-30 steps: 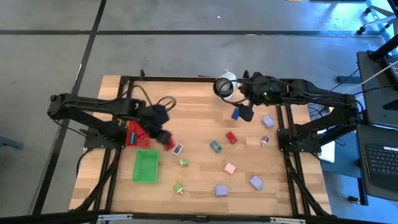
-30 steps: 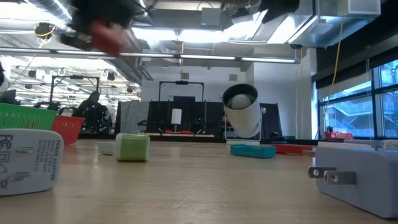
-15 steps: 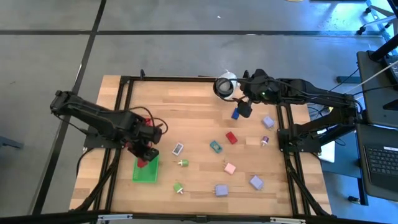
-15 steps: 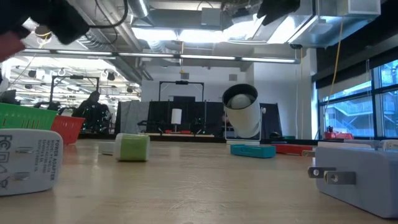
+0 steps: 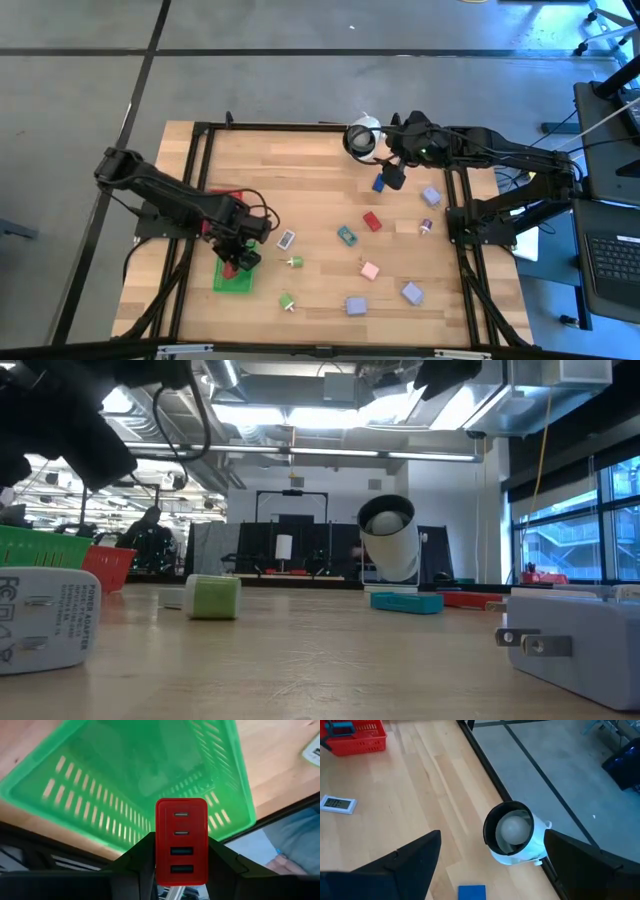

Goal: Pick & Place Office items
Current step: Put the red charger adapter into the green bin, then put the blue digital timer into the red bin

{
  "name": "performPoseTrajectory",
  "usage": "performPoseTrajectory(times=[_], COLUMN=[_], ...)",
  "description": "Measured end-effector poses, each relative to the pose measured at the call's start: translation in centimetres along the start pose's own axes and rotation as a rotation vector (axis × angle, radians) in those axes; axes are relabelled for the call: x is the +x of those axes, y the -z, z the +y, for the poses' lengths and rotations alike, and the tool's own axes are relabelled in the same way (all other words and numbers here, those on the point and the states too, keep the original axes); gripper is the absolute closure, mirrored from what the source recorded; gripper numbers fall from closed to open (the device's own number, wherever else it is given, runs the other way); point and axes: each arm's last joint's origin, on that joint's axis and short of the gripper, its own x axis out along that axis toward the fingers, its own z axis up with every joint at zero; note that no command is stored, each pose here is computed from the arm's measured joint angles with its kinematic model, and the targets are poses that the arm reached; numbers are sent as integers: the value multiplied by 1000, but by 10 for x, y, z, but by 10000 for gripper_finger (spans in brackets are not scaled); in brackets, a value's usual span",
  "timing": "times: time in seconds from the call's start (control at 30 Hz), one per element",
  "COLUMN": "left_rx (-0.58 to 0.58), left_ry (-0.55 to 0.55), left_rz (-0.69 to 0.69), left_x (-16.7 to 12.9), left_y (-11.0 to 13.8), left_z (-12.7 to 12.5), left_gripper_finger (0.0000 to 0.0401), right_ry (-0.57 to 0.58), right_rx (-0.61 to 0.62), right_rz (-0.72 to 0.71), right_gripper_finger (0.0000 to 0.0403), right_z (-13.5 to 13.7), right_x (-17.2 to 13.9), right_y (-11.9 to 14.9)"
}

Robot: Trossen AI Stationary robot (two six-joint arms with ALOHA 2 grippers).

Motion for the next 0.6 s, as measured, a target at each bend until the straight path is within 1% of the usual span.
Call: performPoseTrajectory(times=[0.17,0.37,0.47,0.6], left_rx=[4,-13,-20,-19], left_ry=[-6,4,27,83], left_rz=[2,12,13,-7], left_x=[5,4,-2,-18], left_y=[-4,-8,-11,-14], left_z=[-3,-2,-3,-9], left_gripper_finger=[257,208,189,184], right_ry=[-4,-11,-11,-6], right_rx=[0,0,-3,-5], right_rz=[1,2,5,24], right_gripper_finger=[46,46,46,46], right_z=[0,0,0,-1], right_x=[0,0,0,0], right_y=[0,0,0,2])
